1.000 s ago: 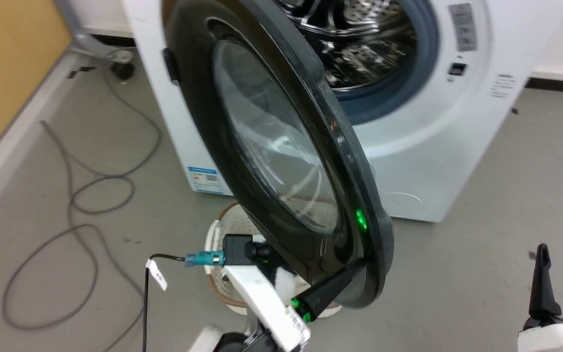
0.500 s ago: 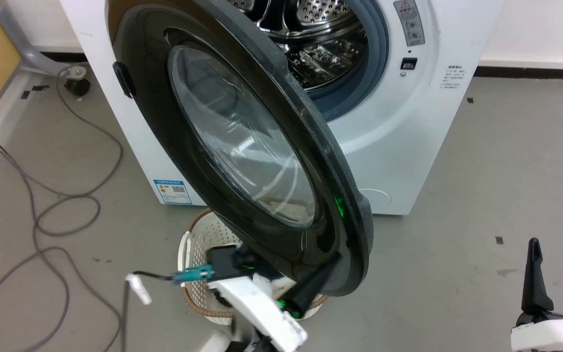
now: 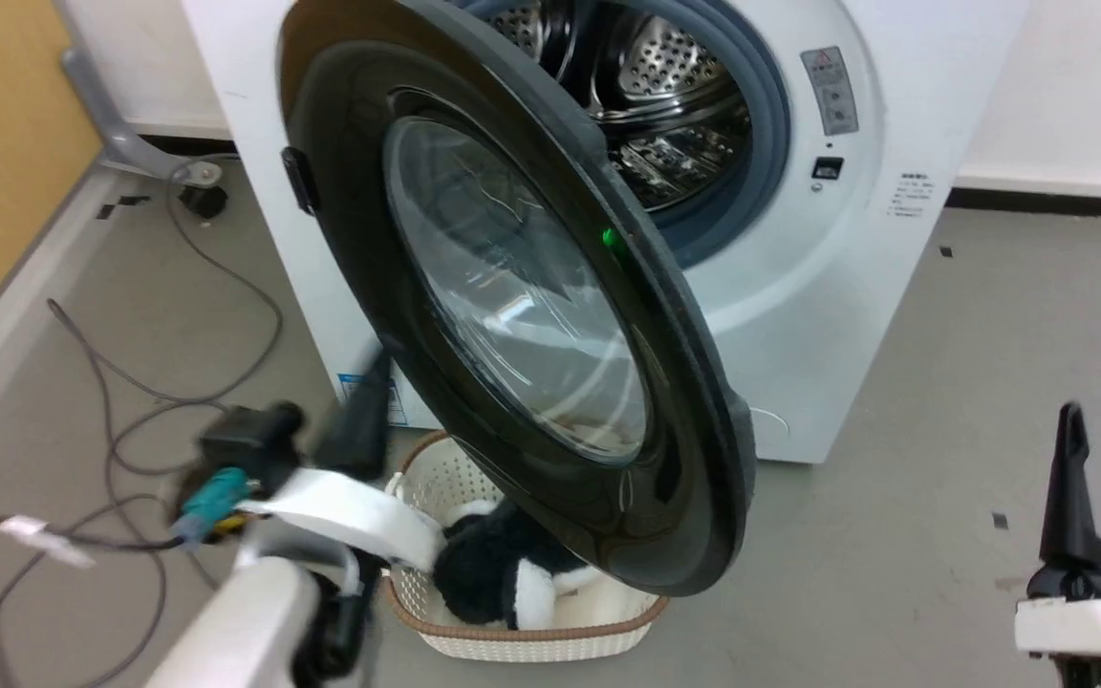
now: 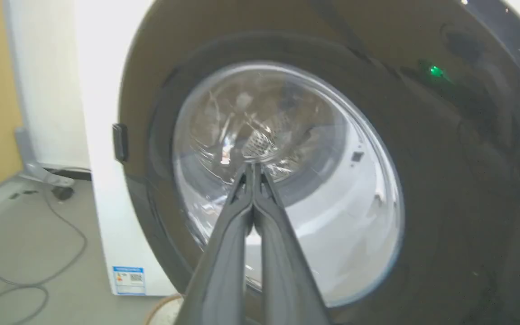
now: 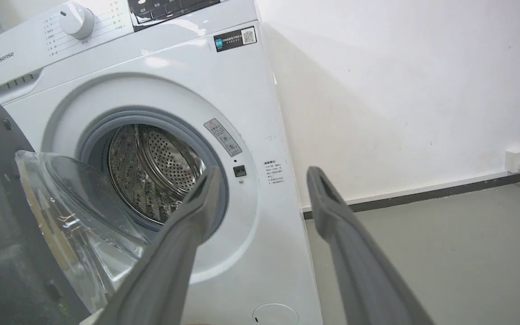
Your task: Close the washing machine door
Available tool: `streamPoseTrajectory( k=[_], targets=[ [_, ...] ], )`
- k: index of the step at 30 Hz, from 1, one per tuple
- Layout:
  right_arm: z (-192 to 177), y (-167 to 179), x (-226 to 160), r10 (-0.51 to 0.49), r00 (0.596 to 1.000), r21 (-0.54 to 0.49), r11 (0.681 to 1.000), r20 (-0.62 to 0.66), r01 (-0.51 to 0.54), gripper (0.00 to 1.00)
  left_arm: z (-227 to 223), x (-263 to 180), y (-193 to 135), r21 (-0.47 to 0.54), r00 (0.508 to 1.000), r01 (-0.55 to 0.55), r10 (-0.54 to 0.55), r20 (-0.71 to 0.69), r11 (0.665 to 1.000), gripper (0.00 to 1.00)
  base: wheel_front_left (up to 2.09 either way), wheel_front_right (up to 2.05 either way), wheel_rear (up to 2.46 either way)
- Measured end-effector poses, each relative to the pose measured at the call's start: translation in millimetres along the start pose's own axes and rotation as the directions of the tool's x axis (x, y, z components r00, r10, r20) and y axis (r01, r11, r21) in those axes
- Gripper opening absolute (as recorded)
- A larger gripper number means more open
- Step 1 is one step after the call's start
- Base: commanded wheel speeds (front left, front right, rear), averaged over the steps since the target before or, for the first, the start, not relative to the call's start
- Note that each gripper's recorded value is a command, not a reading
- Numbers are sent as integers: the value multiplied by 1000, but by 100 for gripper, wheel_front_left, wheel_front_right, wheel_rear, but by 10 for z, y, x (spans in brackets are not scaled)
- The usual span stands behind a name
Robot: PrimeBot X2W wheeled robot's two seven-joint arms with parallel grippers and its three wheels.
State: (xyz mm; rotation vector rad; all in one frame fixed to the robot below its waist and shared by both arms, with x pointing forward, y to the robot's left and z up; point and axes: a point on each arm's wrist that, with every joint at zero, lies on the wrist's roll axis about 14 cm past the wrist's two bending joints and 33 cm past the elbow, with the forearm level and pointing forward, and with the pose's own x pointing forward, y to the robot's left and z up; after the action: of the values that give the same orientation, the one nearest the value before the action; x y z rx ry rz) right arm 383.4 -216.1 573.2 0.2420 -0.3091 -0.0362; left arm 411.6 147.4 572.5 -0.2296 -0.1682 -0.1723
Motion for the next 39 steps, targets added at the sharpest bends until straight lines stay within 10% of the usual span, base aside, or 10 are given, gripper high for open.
streamPoseTrajectory(
  k=[2,4,12,15,29,39],
  targets=[
    [127,119,61,34,998,8,999,44,-34,100,233,-47,174,81,994,-76,70,81,994,0,0,0,0],
    [273,261,128,74,993,15,997,94,-75,100,391,-157,334,150,980,-157,136,143,976,100,0,0,0],
    [764,933,237,247,932,68,959,264,-274,100,601,-634,748,322,920,-371,299,251,871,100,0,0,0],
    [871,1293,198,338,891,85,922,303,-379,0,530,-771,824,313,911,-401,339,233,861,100,0,0,0],
    [-71,2326,-474,772,635,3,635,-14,-772,0,127,-980,893,313,913,-408,391,117,858,100,0,0,0],
    [-886,1814,-503,690,664,-2,693,-287,-721,0,-72,-833,781,300,929,-366,363,66,881,100,0,0,0]
  ],
)
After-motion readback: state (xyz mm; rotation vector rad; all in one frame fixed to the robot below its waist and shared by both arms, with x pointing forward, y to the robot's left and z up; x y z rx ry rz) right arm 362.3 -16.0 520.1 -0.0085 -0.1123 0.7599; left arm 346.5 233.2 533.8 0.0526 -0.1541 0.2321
